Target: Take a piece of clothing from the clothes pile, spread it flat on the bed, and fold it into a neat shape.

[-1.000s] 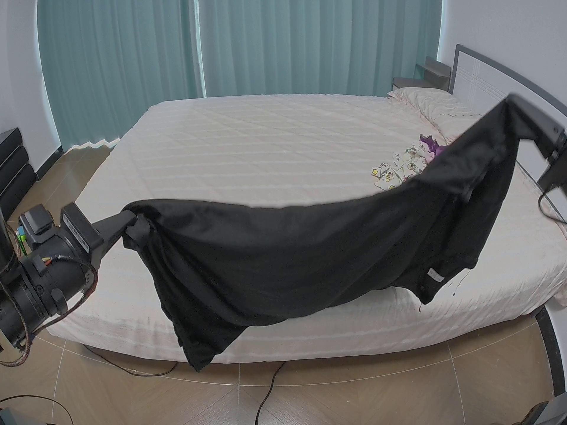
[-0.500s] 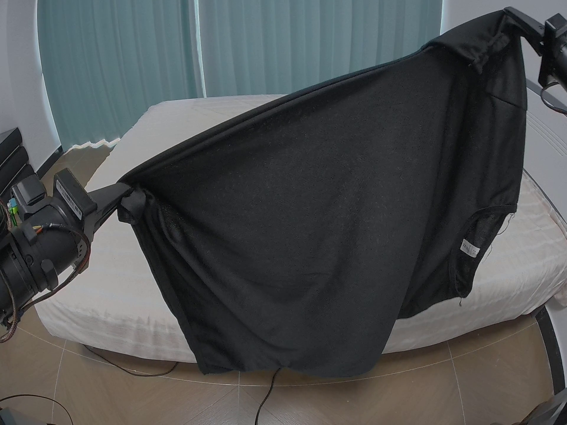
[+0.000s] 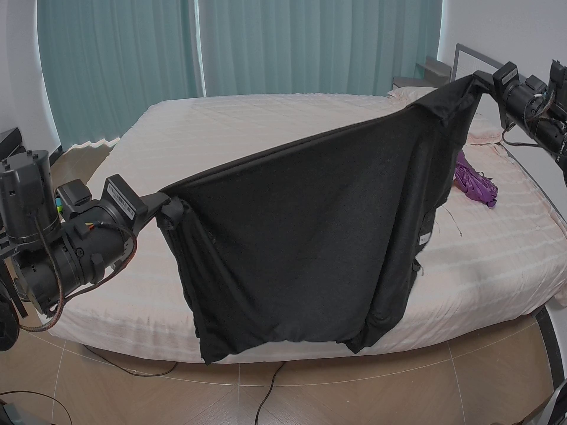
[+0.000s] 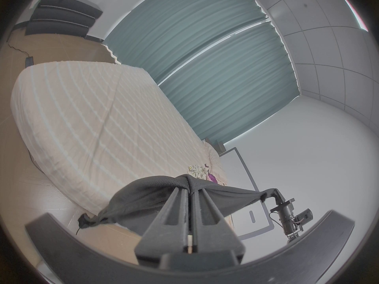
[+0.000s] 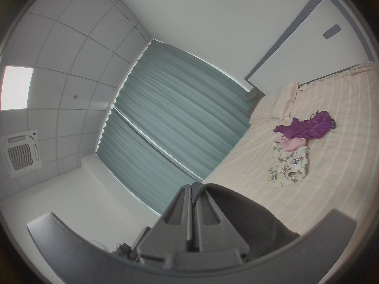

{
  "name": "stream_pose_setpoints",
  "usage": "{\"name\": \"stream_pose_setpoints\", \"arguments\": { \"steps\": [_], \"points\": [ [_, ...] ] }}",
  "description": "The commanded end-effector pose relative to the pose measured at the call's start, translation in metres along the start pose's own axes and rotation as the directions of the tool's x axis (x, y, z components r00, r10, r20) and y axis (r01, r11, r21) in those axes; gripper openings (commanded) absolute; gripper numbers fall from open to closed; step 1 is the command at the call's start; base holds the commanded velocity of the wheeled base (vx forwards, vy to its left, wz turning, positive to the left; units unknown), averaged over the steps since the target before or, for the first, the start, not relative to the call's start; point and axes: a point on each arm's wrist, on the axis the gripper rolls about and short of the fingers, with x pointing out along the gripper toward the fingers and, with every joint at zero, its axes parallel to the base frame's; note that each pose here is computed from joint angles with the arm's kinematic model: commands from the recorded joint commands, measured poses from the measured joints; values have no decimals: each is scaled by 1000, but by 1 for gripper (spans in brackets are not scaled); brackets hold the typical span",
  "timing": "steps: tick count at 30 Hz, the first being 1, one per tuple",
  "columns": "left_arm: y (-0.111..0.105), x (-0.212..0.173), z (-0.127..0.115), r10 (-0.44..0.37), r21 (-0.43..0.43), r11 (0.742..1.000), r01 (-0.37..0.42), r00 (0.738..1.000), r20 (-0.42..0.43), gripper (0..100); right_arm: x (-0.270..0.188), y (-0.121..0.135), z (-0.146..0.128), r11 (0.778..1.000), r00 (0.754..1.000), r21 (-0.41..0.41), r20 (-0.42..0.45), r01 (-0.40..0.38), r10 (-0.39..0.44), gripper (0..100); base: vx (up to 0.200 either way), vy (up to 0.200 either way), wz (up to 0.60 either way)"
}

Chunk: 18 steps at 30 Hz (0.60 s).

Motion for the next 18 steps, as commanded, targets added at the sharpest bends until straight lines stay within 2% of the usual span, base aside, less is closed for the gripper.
{"name": "stream_pose_setpoints", "arguments": {
  "steps": [1,5,12,18],
  "points": [
    [6,13,-6,11,-2,1000,-11,999,-51,0,6,-27,-19,997,995,-27,-71,72,-73,0,200,0,0],
    [5,18,-3,1,-4,1000,-1,998,-59,0,9,-34,-25,995,993,-57,-87,81,-86,0,200,0,0],
    [8,40,5,38,-5,999,-38,999,-32,0,17,-33,-26,998,998,-61,-49,30,-33,0,200,0,0],
    [16,63,8,84,-4,996,-84,996,-22,0,25,-39,-35,998,997,-62,-65,31,-35,0,200,0,0]
  ]
}}
